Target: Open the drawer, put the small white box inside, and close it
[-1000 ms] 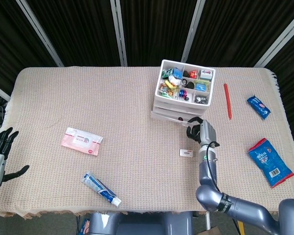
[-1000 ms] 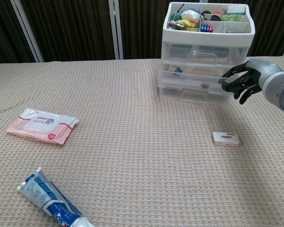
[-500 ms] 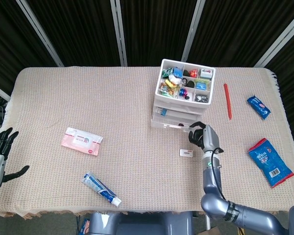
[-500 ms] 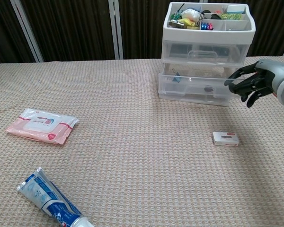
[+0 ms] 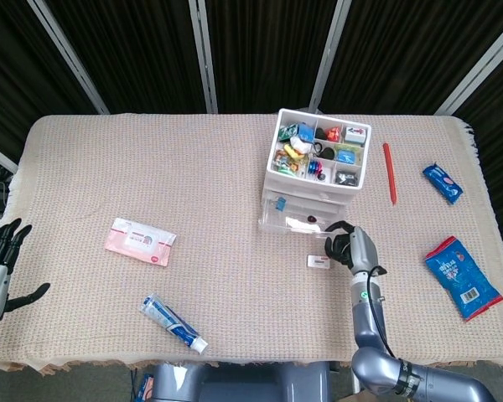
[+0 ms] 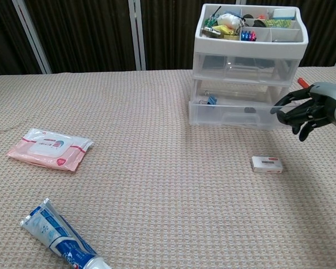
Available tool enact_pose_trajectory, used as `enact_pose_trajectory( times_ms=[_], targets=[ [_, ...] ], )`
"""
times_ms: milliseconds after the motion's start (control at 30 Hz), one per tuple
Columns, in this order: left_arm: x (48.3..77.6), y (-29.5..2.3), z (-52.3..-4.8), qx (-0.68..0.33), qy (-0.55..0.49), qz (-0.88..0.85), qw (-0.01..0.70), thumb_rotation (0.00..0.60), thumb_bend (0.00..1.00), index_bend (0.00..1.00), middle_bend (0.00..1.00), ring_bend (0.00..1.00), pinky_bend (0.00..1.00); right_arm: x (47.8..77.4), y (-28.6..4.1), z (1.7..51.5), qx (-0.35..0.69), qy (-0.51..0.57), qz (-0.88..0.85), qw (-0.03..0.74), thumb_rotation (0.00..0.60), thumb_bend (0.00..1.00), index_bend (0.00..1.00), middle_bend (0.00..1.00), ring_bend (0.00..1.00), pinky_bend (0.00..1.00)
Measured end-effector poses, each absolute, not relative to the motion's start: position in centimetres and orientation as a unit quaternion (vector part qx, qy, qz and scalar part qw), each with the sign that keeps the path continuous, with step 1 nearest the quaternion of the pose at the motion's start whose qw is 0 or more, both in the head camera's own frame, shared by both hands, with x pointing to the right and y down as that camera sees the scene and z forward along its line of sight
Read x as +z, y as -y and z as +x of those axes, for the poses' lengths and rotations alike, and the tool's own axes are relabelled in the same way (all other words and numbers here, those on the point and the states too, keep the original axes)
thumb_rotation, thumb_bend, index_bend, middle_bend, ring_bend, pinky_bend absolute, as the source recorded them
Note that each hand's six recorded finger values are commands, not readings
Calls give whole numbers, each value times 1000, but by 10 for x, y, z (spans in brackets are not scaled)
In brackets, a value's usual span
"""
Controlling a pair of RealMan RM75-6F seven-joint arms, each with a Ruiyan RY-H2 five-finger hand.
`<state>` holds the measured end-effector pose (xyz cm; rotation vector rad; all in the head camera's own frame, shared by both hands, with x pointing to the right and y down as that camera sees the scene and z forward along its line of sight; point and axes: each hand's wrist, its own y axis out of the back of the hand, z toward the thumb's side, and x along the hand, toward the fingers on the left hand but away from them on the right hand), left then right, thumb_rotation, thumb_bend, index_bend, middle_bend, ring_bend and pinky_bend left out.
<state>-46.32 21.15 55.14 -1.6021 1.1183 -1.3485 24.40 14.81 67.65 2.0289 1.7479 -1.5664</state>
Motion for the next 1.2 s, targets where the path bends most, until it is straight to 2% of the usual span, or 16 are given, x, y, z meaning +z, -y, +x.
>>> enact_pose_trajectory(
  times_ms=[200, 367, 567, 967, 1200],
  targets=[
    [551, -212, -463, -526, -438, -625, 375, 600, 183, 67, 0, 0, 0, 676, -154, 243, -507, -558, 656, 21, 600, 440, 485, 658, 647, 632],
    [551, -212, -463, -527, -438, -625, 375, 600, 182, 67, 0, 0, 0, 674, -155, 242, -508, -553, 661, 14, 600, 367, 292, 650, 644, 632],
    [551, -212, -464, -527, -438, -625, 375, 600, 184, 67, 0, 0, 0, 669, -159, 244, -513, -539, 668, -4, 600, 311, 170, 649, 643, 633],
    [551, -211, -463, -526, -438, -624, 376, 600, 183, 67, 0, 0, 0, 648, -176, 251, -520, -498, 690, -71, 600, 279, 165, 649, 644, 632],
    [550, -211, -462, -524, -440, -623, 380, 600, 184, 67, 0, 0, 0, 636, -204, 256, -529, -457, 705, -116, 600, 144, 195, 663, 654, 632]
  ],
)
